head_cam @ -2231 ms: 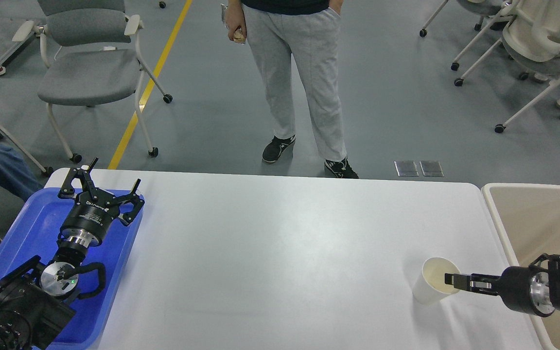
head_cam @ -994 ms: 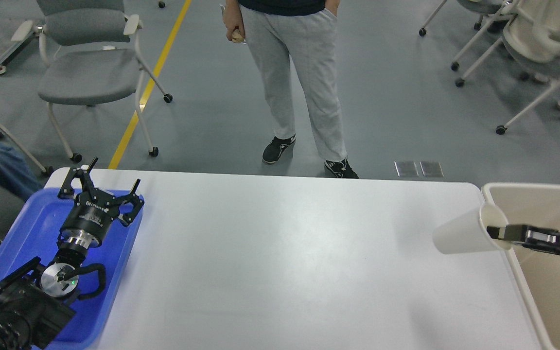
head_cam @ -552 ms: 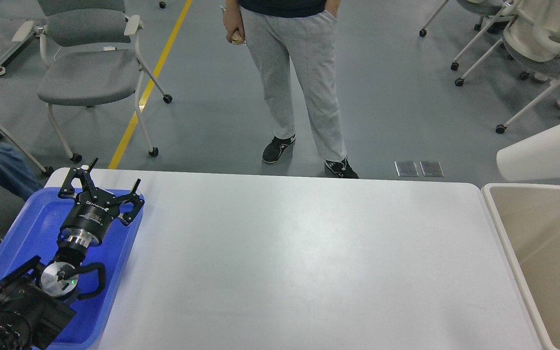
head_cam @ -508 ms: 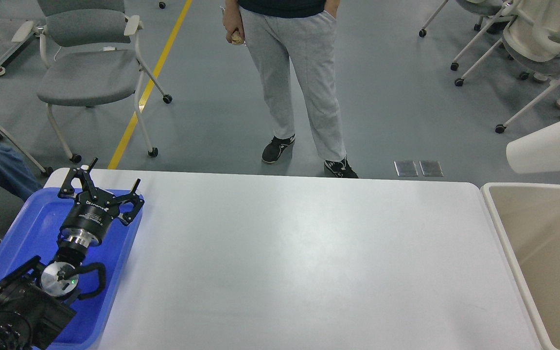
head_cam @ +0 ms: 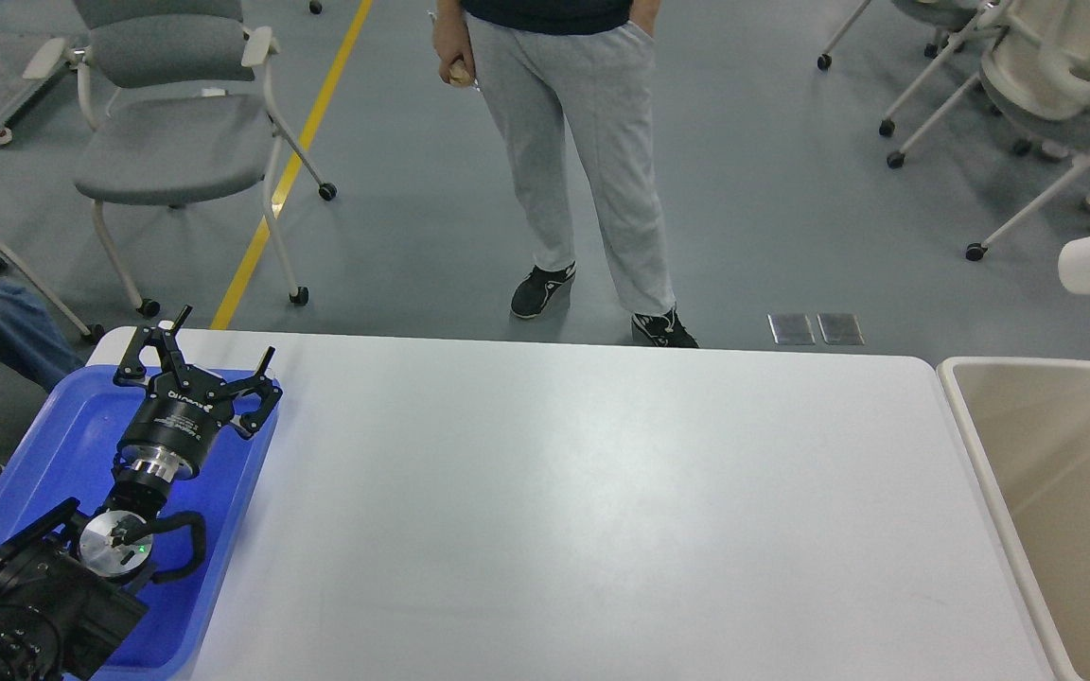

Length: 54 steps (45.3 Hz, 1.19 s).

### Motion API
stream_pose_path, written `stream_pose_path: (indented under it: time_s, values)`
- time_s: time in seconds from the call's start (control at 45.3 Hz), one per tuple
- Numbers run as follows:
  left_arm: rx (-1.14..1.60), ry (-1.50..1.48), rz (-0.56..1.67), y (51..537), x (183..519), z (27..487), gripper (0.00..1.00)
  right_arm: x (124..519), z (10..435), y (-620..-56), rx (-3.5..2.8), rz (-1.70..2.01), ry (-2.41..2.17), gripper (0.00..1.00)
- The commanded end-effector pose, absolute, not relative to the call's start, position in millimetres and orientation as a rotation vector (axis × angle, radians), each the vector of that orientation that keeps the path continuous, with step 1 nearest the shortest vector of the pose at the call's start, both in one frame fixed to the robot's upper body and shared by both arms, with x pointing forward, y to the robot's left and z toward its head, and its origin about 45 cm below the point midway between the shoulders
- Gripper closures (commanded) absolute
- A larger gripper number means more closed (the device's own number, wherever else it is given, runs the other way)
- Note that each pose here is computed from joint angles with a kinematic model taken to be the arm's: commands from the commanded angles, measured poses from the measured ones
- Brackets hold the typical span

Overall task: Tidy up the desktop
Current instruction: 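Lower the cup into the beige bin and release it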

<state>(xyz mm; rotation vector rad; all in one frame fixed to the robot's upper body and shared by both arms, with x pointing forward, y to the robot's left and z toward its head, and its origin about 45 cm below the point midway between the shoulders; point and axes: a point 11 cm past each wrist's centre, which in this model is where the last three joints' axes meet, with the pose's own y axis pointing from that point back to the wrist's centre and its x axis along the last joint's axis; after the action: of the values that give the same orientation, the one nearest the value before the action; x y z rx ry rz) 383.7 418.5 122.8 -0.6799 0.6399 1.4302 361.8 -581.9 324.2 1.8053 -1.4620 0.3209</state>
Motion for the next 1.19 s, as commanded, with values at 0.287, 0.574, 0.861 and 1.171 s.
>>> stream_pose_path:
  time_s: [0.287,0.574,0.861,1.171]
  values:
    - [-0.681,0.640,1.432,419,383,123,0.00,330,128,-580,1.350,-0.032,-2.045,1.00]
    - [-0.681,0.640,1.432,419,383,123,0.00,302,85,-574,1.092,-0.470,-2.274,1.00]
    - [-0.681,0.640,1.432,419,383,123,0.00,283,59,-562,0.876,-0.955,-2.417,1.00]
    - [-0.681,0.640,1.432,419,383,123,0.00,283,55,-558,0.843,-1.061,-2.461,1.00]
